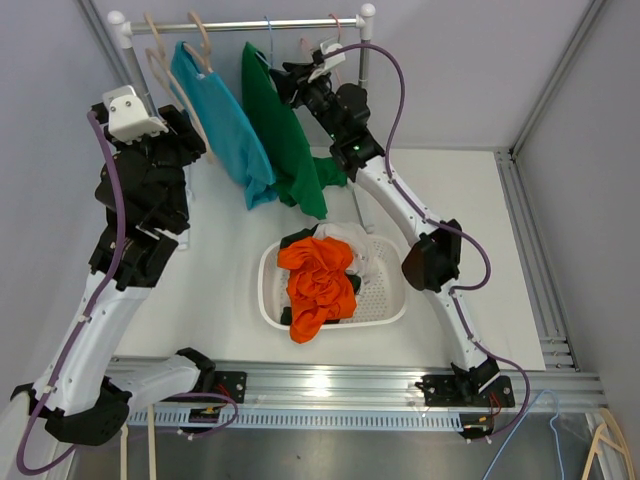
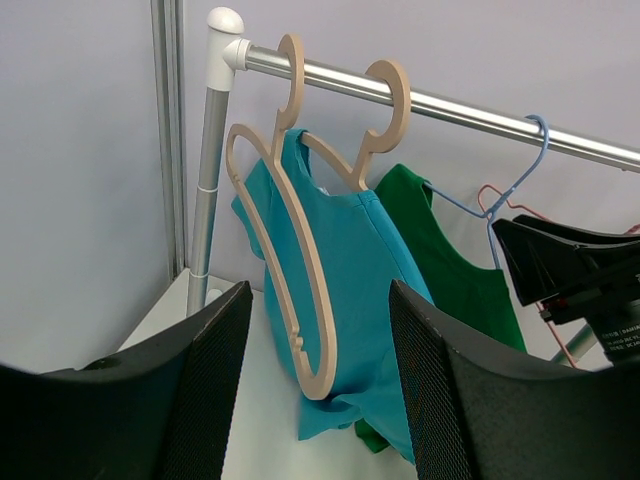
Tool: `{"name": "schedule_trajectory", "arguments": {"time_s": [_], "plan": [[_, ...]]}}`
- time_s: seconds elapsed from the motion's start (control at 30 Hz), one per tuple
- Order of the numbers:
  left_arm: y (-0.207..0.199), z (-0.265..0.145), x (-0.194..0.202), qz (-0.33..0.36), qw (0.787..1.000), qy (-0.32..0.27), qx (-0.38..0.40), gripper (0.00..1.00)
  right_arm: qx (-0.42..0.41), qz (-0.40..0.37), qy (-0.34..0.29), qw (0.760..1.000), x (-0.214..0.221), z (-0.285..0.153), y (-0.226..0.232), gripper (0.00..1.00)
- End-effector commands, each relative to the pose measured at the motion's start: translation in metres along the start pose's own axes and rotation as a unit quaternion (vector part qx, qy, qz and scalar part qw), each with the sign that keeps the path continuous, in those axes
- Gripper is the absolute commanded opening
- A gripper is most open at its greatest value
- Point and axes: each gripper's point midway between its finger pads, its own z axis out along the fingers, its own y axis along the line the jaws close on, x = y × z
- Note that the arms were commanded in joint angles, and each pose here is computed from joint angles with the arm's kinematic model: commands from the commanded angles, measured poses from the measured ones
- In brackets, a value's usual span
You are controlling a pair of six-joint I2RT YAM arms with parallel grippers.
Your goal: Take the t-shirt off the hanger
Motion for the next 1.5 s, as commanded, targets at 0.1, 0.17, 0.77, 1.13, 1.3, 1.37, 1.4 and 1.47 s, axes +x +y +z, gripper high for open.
{"name": "schedule_trajectory", "arguments": {"time_s": [0.1, 0.17, 0.77, 1.13, 1.3, 1.37, 1.4, 1.47], "plan": [[0.000, 0.000, -0.008, -0.007, 1.000, -0.014, -0.002, 0.62, -0.012, -0.001, -0.007, 1.000, -0.005, 0.002, 0.012, 0.40], [0.000, -0.001, -0.010, -0.009, 1.000, -0.016, -0.002, 0.62, -0.013, -0.001, -0.004, 1.000, -0.003, 0.002, 0.013, 0.38], [0.003, -0.002, -0.004, -0.010, 1.000, -0.012, -0.003, 0.62, -0.018, -0.002, 0.026, 1.000, 0.028, 0.000, 0.018, 0.00], [0.003, -0.002, -0.001, -0.009, 1.000, -0.010, -0.004, 0.62, -0.011, -0.014, 0.039, 0.999, 0.038, -0.004, 0.021, 0.44], [0.002, 0.000, 0.002, -0.007, 1.000, -0.006, -0.004, 0.62, -0.003, -0.014, 0.041, 0.999, 0.041, -0.004, 0.022, 0.12], [0.002, 0.000, 0.000, -0.008, 1.000, -0.008, -0.004, 0.62, 0.003, -0.019, 0.041, 0.999, 0.038, -0.004, 0.021, 0.00], [0.002, 0.000, 0.001, -0.007, 1.000, -0.007, -0.004, 0.62, 0.004, -0.020, 0.039, 0.999, 0.036, -0.004, 0.021, 0.01], [0.002, 0.000, 0.002, -0.006, 1.000, -0.006, -0.005, 0.62, 0.008, -0.025, 0.033, 0.999, 0.032, -0.005, 0.020, 0.09]]}}
